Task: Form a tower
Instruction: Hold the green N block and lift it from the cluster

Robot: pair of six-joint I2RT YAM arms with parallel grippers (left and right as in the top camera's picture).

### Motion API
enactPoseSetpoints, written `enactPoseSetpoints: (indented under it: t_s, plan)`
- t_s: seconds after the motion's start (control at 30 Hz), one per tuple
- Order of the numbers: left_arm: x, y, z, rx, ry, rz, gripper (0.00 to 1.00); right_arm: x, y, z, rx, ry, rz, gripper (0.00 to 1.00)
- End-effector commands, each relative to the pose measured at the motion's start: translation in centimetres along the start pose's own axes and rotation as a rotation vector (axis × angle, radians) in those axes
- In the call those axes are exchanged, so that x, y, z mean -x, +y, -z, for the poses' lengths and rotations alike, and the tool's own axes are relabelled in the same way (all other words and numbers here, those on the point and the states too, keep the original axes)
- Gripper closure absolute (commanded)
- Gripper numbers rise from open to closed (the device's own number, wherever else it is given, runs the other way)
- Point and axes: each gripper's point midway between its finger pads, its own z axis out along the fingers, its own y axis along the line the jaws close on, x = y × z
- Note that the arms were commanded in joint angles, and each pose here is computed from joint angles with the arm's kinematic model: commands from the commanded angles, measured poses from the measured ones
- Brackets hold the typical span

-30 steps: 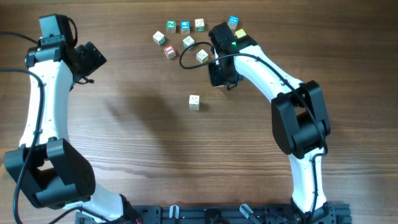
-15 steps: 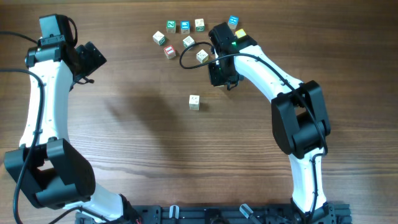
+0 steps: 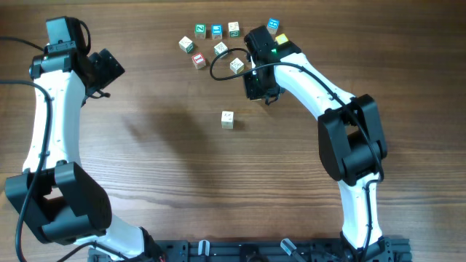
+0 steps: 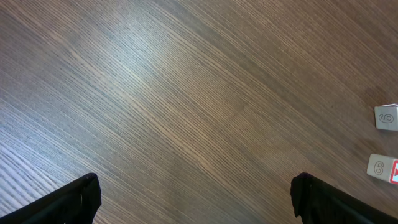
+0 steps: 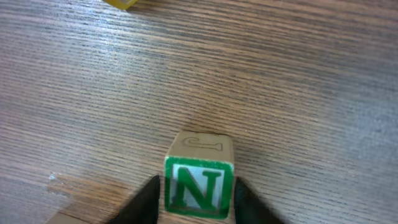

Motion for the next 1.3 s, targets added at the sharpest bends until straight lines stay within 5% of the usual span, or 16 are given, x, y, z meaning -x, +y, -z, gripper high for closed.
enactPoseSetpoints:
  t_s: [0.0, 0.3, 0.53, 0.63, 0.7, 0.87, 0.97, 1.27]
  plan:
    - [0.8, 0.0, 1.0, -0.006, -0.034, -0.005, 0.0, 1.1, 0.3, 1.7, 0.002, -0.05, 0.0, 0.56]
    - [0.8, 0.0, 1.0, -0.006, -0.034, -0.005, 0.0, 2.0, 0.5, 1.7, 0.011, -0.086, -0.023, 0.56]
    - [0.8, 0.0, 1.0, -0.006, -0.034, -0.005, 0.0, 2.1, 0.5, 1.8, 0.013, -0.087, -0.051, 0.7]
    - [0.8, 0.0, 1.0, -0.006, -0.034, -0.005, 0.0, 2.4, 0.6, 2.4, 0.017, -0.1, -0.052, 0.68]
    - [0.8, 0.0, 1.0, -0.006, -0.034, -0.005, 0.0, 2.1, 0.6, 2.2, 0.018, -0.088, -0.052, 0.55]
    - [0.8, 0.0, 1.0, -0.006, -0.034, -0.005, 0.0, 1.3, -0.1, 1.1, -0.017, -0.066, -0.055, 0.56]
    - [0.8, 0.0, 1.0, -0.006, -0.034, -0.005, 0.0, 1.3, -0.1, 1.1, -0.017, -0.064, -0.055, 0.66]
    - [0.8, 0.0, 1.0, -0.006, -0.034, -0.005, 0.0, 0.5, -0.2, 1.0, -0.019, -0.033, -0.055, 0.6]
